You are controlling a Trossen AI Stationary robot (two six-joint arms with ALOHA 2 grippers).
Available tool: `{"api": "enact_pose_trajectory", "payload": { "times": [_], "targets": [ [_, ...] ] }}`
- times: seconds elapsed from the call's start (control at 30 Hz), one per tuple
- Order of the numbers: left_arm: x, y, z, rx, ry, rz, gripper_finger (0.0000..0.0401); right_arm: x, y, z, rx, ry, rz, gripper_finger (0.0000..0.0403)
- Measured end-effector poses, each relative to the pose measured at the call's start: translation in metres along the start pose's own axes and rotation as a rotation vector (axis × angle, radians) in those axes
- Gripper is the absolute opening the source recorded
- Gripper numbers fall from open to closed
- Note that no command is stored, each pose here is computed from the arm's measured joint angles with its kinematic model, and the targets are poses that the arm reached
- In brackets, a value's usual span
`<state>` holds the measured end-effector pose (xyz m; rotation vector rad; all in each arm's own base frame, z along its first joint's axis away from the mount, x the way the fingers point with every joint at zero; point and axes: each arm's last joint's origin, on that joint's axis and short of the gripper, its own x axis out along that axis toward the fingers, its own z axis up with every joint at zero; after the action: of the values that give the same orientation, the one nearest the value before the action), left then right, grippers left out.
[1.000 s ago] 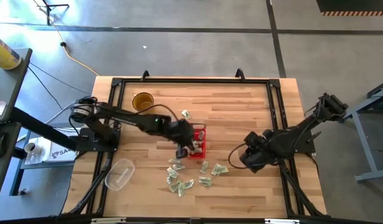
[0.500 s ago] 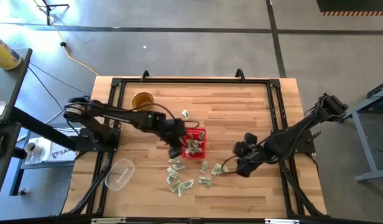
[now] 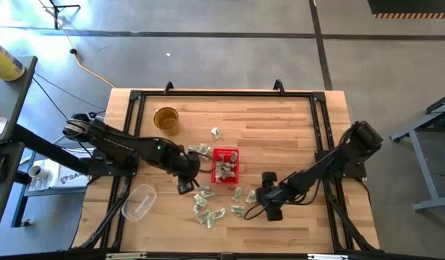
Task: Pick and place Stevia / Truvia into bins
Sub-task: Put the white stevia packet into the red basket
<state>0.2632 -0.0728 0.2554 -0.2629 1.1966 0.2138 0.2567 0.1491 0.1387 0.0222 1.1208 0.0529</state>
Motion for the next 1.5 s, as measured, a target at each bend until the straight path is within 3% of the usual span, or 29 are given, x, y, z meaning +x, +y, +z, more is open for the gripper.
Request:
{"api": "enact_pose_trajectory", "payload": {
  "times": [0.23,0.5,0.6,0.77,0.83,0.97,1.13,1.27,1.4,1.5],
  "targets": [
    [-0.001,0.001,-0.007,0.021,0.042,0.052,0.0220,0.014,-0.017,0.004,0.171,0.048,-0.025,0.0173],
    [0.008,0.005,-0.025,0.055,0.118,0.103,0.0220,0.010,-0.052,0.019,0.334,0.147,0.071,0.0013],
    [0.020,0.004,-0.041,0.038,0.154,0.124,0.0220,-0.011,-0.058,0.029,0.350,0.136,0.060,0.0016],
    [0.039,0.004,-0.064,-0.089,0.140,0.141,0.0220,-0.061,-0.073,0.066,0.359,-0.078,-0.009,0.0006],
    [0.036,0.005,-0.063,-0.140,0.068,0.171,0.0220,-0.072,-0.084,0.082,0.378,-0.160,-0.017,0.0013],
    [0.021,0.015,-0.050,-0.260,-0.150,0.240,0.0221,-0.066,-0.111,0.107,0.430,-0.197,0.124,0.0035],
    [0.026,0.042,-0.031,-0.289,-0.128,0.271,0.0221,-0.044,-0.129,0.122,0.471,-0.157,0.136,0.0110],
    [0.038,0.059,-0.010,-0.118,-0.084,0.165,0.0221,-0.049,-0.131,0.128,0.490,-0.121,0.117,0.0206],
    [0.052,0.068,-0.003,0.170,-0.019,0.157,0.0221,-0.074,-0.125,0.127,0.457,-0.079,-0.034,0.0305],
    [0.061,0.077,0.000,0.320,0.038,0.161,0.0221,-0.093,-0.114,0.119,0.428,-0.041,-0.151,0.0359]
  ]
}}
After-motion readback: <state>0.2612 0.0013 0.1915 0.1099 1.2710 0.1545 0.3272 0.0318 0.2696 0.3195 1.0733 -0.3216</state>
